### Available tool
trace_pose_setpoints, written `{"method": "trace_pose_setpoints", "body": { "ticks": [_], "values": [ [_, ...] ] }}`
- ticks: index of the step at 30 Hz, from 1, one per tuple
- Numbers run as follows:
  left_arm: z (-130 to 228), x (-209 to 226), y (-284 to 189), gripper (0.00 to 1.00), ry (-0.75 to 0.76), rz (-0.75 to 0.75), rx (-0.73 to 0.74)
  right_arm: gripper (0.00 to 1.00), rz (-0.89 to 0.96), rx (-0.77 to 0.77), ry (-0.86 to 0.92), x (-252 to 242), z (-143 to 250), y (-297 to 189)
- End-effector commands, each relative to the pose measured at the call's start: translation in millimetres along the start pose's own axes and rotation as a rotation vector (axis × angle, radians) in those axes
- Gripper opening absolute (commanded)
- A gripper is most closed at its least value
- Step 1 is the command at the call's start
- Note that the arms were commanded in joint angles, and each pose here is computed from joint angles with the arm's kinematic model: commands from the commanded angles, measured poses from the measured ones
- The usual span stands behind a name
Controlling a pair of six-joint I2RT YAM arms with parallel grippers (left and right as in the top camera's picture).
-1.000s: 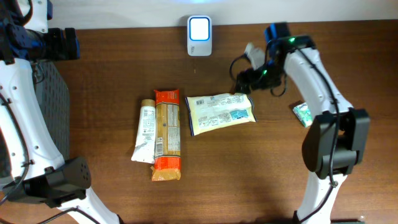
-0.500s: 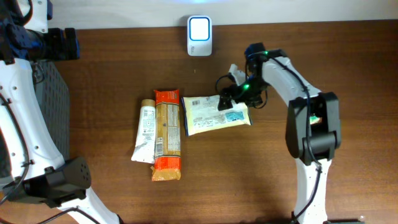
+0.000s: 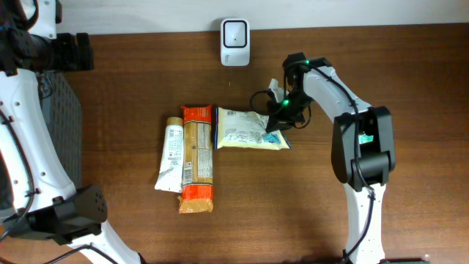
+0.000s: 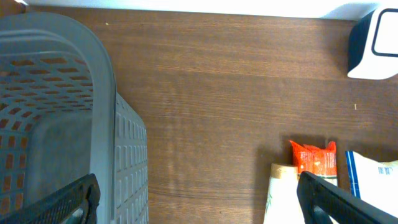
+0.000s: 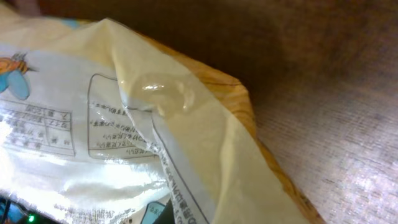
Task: Scan the item barcode
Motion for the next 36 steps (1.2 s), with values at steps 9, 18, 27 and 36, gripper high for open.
{"method": "trace_pose_setpoints", "body": {
  "ticks": [9, 18, 27, 36],
  "values": [
    [-0.8, -0.7, -2.2, 0.99, 0.016, 0.008, -0.008, 0.04, 0.108, -0.192, -0.163, 70.5, 35.2, -129.2],
    [-0.8, -0.7, -2.2, 0.99, 0.016, 0.008, -0.008, 0.52, 0.449, 0.176, 0.014, 20.3, 67.8, -62.1],
    [-0.8, -0.7, -2.2, 0.99, 0.016, 0.008, -0.008, 0.99, 0.339, 0.058, -0.519, 15.5, 37.6, -61.0],
    [-0.8, -0.7, -2.2, 0.99, 0.016, 0.008, -0.008, 0.99, 0.11, 0.173, -0.582, 11.0, 46.8, -11.0]
  ]
}}
Point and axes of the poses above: each gripper's point midway between its finger pads, its own y axis out along the fingers, its own x axis along the line the jaws close on, z = x × y, the point moved 8 cm from there along -y, back along the fingers, and after that the axes turned 14 degrees about -y, right-handed, at the moved point
